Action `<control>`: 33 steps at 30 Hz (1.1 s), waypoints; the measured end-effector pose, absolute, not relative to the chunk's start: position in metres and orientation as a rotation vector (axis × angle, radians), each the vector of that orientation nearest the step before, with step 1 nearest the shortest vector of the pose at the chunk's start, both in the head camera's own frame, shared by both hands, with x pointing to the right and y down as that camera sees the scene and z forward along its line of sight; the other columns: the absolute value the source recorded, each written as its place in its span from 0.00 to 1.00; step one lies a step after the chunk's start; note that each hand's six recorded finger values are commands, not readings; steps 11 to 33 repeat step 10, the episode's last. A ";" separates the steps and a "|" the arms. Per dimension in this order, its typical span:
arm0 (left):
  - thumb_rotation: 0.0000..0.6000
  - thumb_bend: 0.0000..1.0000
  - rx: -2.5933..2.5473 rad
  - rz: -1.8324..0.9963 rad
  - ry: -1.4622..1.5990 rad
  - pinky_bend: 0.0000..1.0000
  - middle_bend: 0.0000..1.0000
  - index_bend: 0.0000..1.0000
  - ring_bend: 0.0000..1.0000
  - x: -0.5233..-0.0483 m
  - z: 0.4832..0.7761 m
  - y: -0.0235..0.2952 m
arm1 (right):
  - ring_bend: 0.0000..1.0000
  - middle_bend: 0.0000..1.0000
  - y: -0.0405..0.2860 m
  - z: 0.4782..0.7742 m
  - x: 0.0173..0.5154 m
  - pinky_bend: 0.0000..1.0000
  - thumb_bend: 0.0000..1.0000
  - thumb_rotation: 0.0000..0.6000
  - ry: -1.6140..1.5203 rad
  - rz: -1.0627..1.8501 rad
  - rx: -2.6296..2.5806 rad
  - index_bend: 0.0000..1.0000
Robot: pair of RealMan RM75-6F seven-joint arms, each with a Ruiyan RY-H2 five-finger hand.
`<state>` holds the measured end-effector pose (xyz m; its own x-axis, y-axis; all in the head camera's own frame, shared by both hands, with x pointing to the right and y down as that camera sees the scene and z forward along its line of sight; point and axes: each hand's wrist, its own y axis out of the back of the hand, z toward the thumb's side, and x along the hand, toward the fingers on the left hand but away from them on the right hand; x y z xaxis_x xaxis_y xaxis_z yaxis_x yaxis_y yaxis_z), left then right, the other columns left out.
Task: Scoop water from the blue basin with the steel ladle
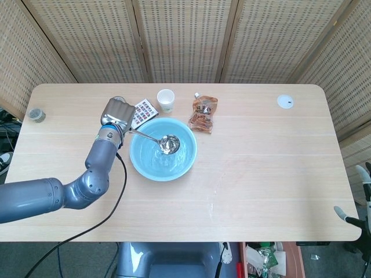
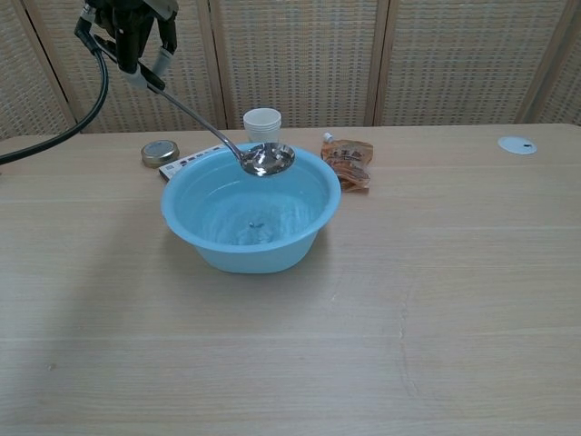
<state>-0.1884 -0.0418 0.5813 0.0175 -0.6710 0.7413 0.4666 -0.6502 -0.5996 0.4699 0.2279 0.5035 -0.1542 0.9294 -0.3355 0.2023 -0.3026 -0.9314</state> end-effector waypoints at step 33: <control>1.00 0.60 -1.512 -1.765 0.209 1.00 1.00 0.95 0.95 -0.188 0.583 -0.037 | 0.00 0.00 0.229 0.503 0.469 0.00 0.00 1.00 -1.310 1.511 -1.492 0.00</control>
